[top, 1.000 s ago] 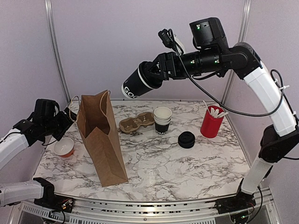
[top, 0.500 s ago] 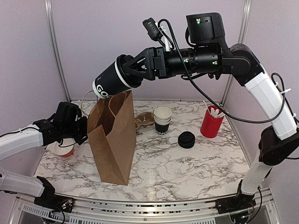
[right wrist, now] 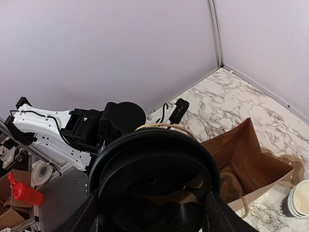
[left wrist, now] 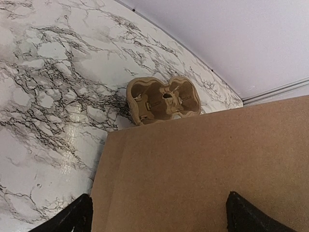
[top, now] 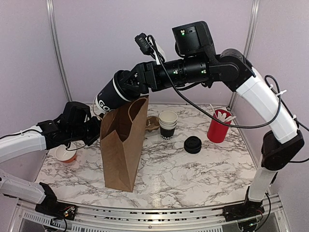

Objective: Pack the takeout coffee

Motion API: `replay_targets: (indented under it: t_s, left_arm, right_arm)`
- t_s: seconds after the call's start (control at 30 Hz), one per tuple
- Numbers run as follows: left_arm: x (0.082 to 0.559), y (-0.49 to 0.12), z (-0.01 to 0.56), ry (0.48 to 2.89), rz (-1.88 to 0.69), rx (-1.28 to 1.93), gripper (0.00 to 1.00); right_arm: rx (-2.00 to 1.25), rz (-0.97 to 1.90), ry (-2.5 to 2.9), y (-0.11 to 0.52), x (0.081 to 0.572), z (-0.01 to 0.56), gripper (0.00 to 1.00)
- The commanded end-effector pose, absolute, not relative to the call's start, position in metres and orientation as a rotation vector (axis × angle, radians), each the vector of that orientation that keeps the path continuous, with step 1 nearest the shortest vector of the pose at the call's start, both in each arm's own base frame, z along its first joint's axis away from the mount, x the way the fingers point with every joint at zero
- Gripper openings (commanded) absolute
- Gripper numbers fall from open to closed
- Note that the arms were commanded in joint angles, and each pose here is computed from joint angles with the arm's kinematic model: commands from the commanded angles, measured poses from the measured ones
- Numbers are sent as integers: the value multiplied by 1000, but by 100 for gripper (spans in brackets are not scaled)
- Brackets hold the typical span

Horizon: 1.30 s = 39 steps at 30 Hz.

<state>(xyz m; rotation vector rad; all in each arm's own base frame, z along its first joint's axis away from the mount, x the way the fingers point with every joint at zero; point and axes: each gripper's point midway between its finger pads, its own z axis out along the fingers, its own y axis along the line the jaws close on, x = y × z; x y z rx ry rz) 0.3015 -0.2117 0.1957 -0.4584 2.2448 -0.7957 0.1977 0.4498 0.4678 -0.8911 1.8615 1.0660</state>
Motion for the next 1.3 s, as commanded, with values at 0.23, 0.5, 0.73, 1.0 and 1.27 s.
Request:
replay_targets:
  t_s: [0.23,0.5,0.73,1.0,1.27]
  left_arm:
    - [299,-217,224,2173,-809,-421,97]
    - [299,-215,221,2176,-792,-412,97]
    - [292,-211,195,2233,-752,-400,98]
    - [263,-197,122,2383,-710,-452,98]
    - [238,-197,71,2490,-761,-492,94]
  right_arm:
    - [-861,891,2053,417,199,418,59]
    - [-846,815,2155,390,192,394,58]
    - [-887,709,2289,371,190,357,59]
    - [-966,707,2385,387,185,311,58]
    - [-1011,744,2407,417,197,287,57]
